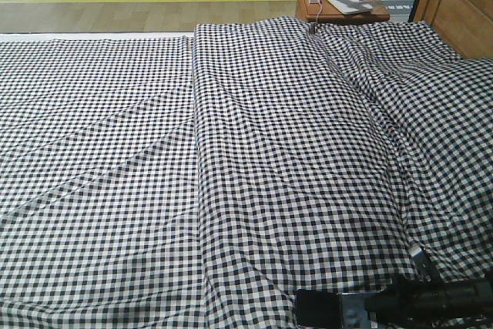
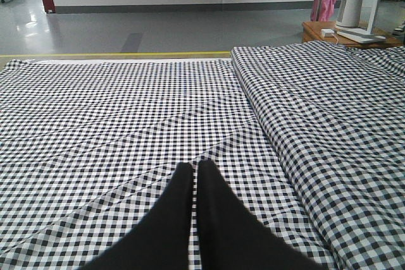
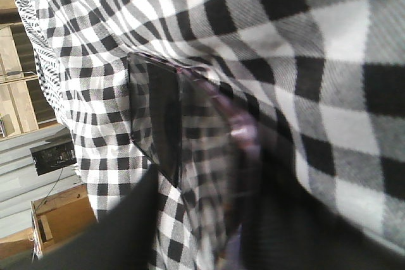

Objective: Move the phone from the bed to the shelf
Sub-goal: 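Lift the phone off the sheet with the right gripper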

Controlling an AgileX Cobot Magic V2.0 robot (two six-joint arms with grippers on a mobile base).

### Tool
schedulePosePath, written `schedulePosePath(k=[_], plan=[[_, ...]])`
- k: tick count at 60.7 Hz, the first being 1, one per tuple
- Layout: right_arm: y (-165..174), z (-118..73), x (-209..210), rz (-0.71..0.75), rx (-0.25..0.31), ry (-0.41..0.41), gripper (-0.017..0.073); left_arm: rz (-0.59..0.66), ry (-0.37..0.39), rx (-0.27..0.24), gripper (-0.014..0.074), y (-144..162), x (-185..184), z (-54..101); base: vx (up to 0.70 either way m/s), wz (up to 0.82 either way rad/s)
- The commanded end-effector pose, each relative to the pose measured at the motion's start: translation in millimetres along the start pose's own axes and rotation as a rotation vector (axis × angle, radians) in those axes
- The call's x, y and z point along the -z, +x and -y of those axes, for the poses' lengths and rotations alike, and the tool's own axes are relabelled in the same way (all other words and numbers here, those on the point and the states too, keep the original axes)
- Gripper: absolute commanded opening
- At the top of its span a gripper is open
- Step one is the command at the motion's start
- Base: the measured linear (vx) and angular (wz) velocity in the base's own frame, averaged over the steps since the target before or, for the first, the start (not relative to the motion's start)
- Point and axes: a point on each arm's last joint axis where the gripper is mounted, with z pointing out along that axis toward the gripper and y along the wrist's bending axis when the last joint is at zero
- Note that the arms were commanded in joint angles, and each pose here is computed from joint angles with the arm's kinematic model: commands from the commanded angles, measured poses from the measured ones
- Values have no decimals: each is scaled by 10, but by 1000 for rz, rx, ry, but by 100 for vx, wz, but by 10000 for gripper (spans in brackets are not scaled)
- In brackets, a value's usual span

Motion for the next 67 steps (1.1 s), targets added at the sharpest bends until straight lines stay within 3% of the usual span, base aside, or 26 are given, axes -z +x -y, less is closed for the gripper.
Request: schedulePosePath(k=[1, 6, 34, 58, 67], plan=[[-87, -176, 108, 18, 54, -69, 80, 77, -4, 12, 1, -60, 4, -5, 0, 0], [-87, -177, 108, 18, 54, -70, -15, 77, -4, 12, 1, -60, 4, -5, 0, 0], [-127, -338, 194, 14, 90, -153, -5, 77, -4, 12, 1, -60, 4, -5, 0, 0], [-251, -667, 433, 34, 179, -223, -4, 77, -4, 12, 1, -60, 4, -5, 0, 0], [-288, -789, 536, 28, 184, -203, -4, 77, -4, 12, 1, -60, 4, -5, 0, 0]])
